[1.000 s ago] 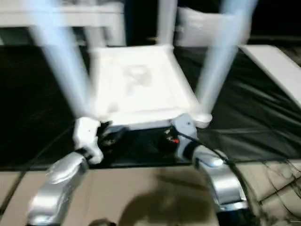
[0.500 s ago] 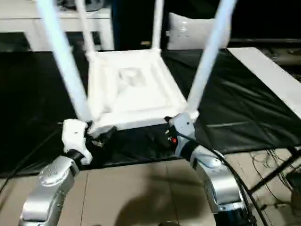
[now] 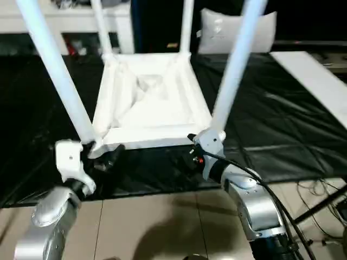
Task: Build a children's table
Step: Rotate leg to tighten, then flip table
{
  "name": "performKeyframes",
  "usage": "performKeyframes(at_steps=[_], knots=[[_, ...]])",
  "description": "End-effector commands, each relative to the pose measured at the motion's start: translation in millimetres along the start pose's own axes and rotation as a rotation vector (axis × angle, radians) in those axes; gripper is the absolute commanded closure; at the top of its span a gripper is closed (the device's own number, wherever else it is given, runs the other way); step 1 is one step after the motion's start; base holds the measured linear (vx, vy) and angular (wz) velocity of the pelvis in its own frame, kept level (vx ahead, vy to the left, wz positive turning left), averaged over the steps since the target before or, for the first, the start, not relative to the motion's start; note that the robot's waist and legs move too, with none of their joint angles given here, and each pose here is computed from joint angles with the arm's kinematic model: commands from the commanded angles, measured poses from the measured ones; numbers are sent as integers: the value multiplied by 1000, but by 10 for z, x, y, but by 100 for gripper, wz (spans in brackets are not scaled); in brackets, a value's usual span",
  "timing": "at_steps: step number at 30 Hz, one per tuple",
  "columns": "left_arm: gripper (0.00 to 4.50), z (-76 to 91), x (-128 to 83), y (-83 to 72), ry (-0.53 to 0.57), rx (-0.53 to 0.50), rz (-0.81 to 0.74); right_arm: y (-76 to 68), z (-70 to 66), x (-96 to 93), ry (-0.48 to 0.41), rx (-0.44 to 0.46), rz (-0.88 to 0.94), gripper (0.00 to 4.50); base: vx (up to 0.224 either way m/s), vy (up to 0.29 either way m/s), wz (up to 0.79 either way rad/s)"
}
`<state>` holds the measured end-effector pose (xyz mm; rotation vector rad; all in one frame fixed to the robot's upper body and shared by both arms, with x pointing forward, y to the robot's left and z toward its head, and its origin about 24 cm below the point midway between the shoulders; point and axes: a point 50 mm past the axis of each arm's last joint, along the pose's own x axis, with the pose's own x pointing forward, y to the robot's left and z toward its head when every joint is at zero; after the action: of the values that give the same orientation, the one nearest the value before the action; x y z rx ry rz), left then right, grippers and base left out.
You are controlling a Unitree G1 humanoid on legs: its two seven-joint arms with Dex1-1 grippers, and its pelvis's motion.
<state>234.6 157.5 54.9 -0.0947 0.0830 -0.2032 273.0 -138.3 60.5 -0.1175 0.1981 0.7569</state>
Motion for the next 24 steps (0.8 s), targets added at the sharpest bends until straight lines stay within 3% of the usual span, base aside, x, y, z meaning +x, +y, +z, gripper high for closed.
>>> performKeyframes(at_steps=[1,8,13,20,24], knots=[[1,46,-43,81,-28,-1,55,-3,-39,-29,12,7,10,0,0,0,0],[1,153,82,297,-56,43,89,29,-38,7,20,25,68,0,0,0,0],[1,198,384,430,-32,93,48,-1,-83,32,48,40,47,0,0,0,0],[1,269,712,500,1,33,-95,-96,-179,85,107,85,-46,0,0,0,0],[1,344,912,529,11,-23,-226,-232,-220,152,141,156,-161,0,0,0,0]])
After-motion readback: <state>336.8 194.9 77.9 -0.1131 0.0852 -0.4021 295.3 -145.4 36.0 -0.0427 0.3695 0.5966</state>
